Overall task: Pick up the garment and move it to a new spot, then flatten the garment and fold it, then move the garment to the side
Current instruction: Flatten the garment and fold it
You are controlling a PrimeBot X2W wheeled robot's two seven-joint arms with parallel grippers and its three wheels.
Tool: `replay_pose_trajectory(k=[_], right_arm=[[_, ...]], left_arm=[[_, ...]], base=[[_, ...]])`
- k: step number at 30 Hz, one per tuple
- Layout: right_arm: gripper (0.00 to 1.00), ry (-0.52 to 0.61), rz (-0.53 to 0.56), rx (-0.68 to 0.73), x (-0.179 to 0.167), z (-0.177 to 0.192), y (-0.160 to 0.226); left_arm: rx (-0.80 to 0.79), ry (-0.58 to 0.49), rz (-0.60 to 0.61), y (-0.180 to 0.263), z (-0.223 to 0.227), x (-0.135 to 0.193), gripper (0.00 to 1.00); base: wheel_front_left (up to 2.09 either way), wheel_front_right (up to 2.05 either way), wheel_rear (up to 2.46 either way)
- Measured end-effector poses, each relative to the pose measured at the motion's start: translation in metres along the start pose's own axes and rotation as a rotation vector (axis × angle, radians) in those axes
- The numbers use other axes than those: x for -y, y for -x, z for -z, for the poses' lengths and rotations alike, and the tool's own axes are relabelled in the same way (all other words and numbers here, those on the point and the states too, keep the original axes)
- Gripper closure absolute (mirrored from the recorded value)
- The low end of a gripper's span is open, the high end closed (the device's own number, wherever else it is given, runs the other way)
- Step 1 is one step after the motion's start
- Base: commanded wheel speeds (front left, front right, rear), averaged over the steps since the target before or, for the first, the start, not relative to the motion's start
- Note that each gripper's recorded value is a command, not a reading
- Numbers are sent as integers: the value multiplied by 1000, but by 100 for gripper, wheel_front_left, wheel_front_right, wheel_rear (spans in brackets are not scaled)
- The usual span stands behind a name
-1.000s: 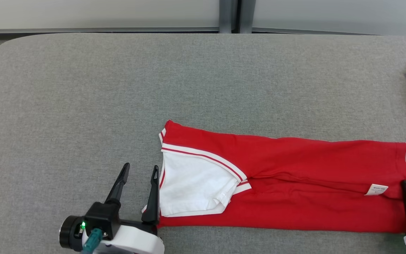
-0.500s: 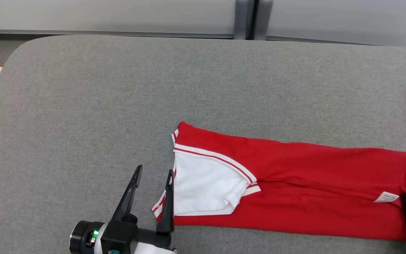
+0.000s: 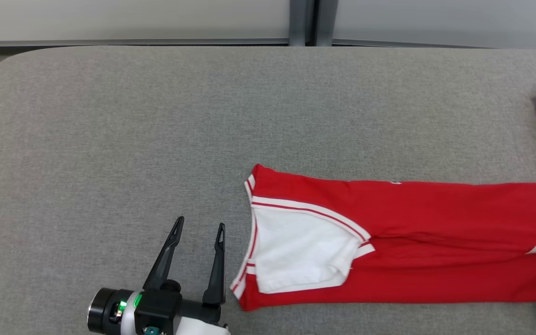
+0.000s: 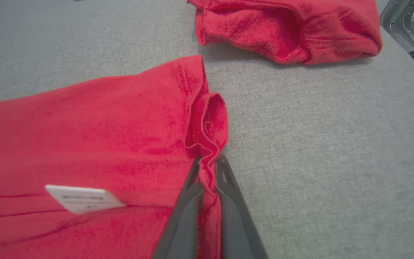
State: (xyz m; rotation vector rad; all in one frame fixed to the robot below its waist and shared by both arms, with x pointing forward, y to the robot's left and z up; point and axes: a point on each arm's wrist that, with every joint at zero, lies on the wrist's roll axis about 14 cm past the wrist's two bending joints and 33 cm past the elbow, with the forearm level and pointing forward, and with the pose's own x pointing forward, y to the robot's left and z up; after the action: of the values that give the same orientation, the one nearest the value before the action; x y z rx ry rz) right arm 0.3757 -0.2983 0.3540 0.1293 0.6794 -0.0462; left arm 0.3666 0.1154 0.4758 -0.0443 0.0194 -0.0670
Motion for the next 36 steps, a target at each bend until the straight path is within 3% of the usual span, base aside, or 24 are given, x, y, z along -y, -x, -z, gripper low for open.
replay_pose_trajectory(k=[6, 12, 24, 34, 36], right_arm=[[100, 113, 73, 51, 37, -43, 4], [100, 153, 35, 125, 23, -80, 10], [100, 238, -176, 274, -98, -119, 49], [100, 250, -439, 277, -212, -105, 63], [100, 249, -467, 265, -221, -101, 63]], left_arm=[[-17, -5, 39, -10, 8, 9, 0], [-25, -4, 51, -15, 12, 12, 0], [-30, -2, 42, -9, 12, 9, 0], [-36, -7, 8, 0, 12, -3, 0], [-35, -8, 3, 1, 11, -5, 0]], base=[[0, 0, 0], [0, 0, 0], [0, 0, 0], [0, 0, 0], [0, 0, 0]])
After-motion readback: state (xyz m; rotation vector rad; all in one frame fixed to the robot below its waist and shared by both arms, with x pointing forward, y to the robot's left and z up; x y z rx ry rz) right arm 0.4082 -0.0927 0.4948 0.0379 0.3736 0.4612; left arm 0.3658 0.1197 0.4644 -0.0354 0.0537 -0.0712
